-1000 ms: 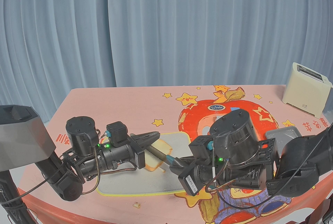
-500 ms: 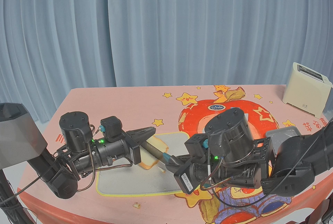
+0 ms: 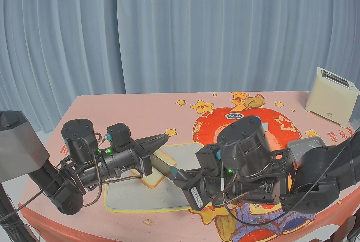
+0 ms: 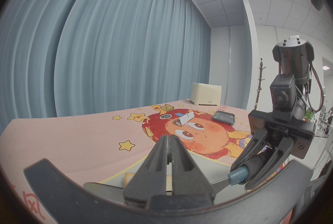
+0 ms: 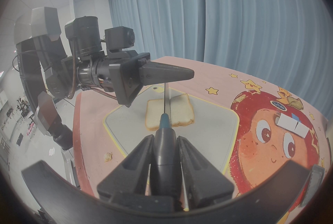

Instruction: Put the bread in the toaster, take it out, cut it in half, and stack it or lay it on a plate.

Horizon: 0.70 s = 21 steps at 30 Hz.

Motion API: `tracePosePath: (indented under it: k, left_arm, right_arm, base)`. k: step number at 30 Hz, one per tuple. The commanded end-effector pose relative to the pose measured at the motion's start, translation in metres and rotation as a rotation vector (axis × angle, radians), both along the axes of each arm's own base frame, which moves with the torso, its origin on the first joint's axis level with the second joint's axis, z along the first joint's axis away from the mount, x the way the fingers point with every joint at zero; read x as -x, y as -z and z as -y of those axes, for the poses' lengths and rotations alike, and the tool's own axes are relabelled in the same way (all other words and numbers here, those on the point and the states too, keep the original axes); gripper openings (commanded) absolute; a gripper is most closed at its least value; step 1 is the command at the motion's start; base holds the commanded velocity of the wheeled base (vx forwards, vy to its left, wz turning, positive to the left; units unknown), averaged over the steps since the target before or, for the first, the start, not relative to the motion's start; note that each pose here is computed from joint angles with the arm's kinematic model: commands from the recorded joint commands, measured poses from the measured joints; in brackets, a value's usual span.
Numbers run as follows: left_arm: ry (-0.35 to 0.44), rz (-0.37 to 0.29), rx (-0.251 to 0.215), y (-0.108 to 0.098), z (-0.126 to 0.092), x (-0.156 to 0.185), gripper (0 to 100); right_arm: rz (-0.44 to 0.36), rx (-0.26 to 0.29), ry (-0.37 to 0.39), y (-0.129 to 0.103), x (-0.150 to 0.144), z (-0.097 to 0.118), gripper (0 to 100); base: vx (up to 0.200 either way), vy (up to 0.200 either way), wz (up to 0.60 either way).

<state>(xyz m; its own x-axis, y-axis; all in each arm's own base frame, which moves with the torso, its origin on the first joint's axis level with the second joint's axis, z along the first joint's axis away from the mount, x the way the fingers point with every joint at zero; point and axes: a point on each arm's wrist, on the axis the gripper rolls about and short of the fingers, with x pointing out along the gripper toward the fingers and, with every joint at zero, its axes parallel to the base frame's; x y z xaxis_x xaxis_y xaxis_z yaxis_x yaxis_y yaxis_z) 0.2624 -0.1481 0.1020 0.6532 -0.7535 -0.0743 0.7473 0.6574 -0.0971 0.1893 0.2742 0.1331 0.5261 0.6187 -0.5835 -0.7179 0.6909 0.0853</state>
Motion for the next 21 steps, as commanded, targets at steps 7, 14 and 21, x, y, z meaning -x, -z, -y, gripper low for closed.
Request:
tracePosePath:
  k: [7,14,21]
  left_arm:
    - [-0.002,-0.041,-0.025,0.012,0.0,0.0,0]
    - [-0.025,-0.062,-0.039,0.021,0.001,-0.003,0]
    - [-0.024,-0.045,-0.028,0.016,0.001,-0.003,0]
  right_arm:
    - [-0.009,0.013,-0.004,0.005,0.001,-0.001,0]
    - [-0.025,0.049,-0.01,0.017,0.0,-0.004,0]
    - [-0.026,0.054,-0.006,0.019,-0.001,-0.005,0]
  base:
    - [0.0,0.0,0.0]
    - [0.0,0.0,0.0]
    - [0.0,0.0,0.0]
